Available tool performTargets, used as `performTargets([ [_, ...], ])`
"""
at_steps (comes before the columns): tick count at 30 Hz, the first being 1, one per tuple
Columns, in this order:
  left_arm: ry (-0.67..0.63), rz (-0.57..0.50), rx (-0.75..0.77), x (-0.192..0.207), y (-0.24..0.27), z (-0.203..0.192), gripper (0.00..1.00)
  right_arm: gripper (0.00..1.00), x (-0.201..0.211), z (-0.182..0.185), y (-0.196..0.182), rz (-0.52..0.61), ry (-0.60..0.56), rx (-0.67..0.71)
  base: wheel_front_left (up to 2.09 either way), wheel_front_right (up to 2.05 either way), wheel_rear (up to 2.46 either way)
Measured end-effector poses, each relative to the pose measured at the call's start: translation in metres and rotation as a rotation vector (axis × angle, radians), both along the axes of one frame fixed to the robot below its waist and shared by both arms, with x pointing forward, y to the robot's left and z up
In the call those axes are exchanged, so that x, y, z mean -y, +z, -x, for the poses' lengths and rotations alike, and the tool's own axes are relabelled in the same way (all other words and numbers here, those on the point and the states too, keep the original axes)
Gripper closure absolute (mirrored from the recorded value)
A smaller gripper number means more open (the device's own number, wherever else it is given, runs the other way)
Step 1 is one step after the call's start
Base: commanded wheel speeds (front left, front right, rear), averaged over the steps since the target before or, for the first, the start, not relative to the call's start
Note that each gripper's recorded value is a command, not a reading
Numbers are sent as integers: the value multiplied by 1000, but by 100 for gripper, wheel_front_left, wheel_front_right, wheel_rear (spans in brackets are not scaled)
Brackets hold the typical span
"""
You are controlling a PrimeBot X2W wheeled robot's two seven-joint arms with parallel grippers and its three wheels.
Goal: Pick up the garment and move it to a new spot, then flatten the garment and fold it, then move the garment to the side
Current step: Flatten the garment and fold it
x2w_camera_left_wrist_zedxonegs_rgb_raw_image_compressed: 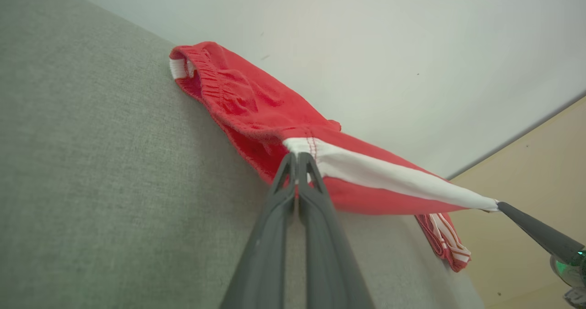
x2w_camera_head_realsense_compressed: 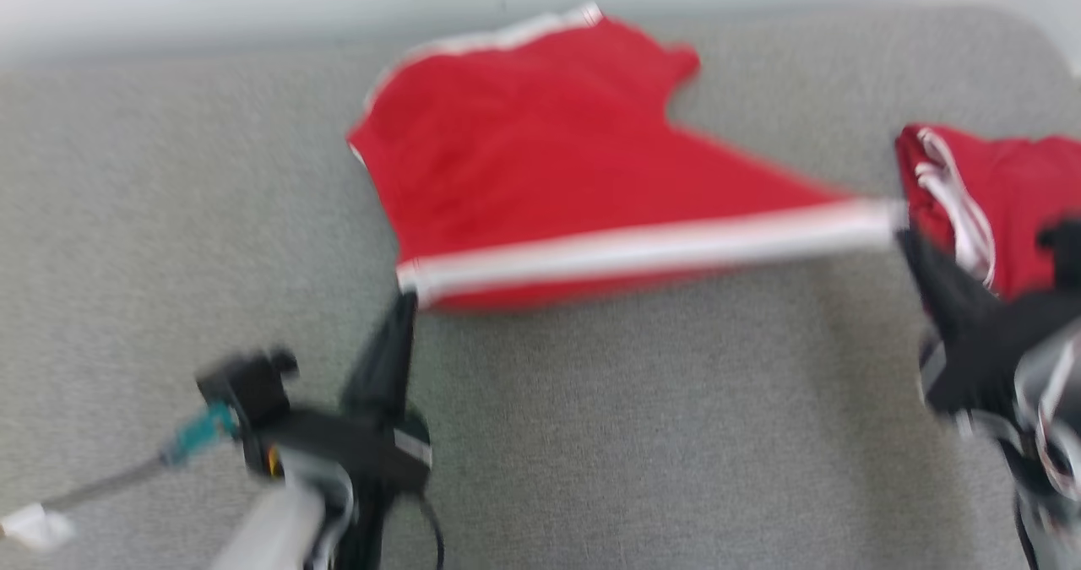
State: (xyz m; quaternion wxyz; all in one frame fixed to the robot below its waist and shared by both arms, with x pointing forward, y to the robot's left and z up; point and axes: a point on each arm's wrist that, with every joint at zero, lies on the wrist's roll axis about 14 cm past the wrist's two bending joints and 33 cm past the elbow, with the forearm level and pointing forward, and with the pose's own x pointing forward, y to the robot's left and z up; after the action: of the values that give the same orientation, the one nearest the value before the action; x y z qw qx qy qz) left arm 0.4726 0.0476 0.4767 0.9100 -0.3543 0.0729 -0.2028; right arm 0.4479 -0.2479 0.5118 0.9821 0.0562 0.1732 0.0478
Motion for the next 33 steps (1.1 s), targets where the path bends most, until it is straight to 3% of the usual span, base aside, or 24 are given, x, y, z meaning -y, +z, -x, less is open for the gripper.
performTargets([
  [10, 12, -65, -81, -26, -20, 85, 100, 100, -9, 139, -29, 50, 44, -366, 0, 0, 0],
  [17, 24, -195, -144, -50, -40, 135, 100, 100, -46, 203, -49, -45, 101, -545, 0, 0, 0],
  [23, 34, -223, -125, -49, -33, 147, 100, 100, -52, 192, -39, -27, 115, -469, 0, 0, 0],
  [28, 55, -208, -60, -48, -14, 131, 100, 100, -43, 136, -5, 45, 119, -231, 0, 0, 0],
  [33, 54, -199, -8, -43, 3, 112, 100, 100, -43, 99, 5, 79, 145, -141, 0, 0, 0],
])
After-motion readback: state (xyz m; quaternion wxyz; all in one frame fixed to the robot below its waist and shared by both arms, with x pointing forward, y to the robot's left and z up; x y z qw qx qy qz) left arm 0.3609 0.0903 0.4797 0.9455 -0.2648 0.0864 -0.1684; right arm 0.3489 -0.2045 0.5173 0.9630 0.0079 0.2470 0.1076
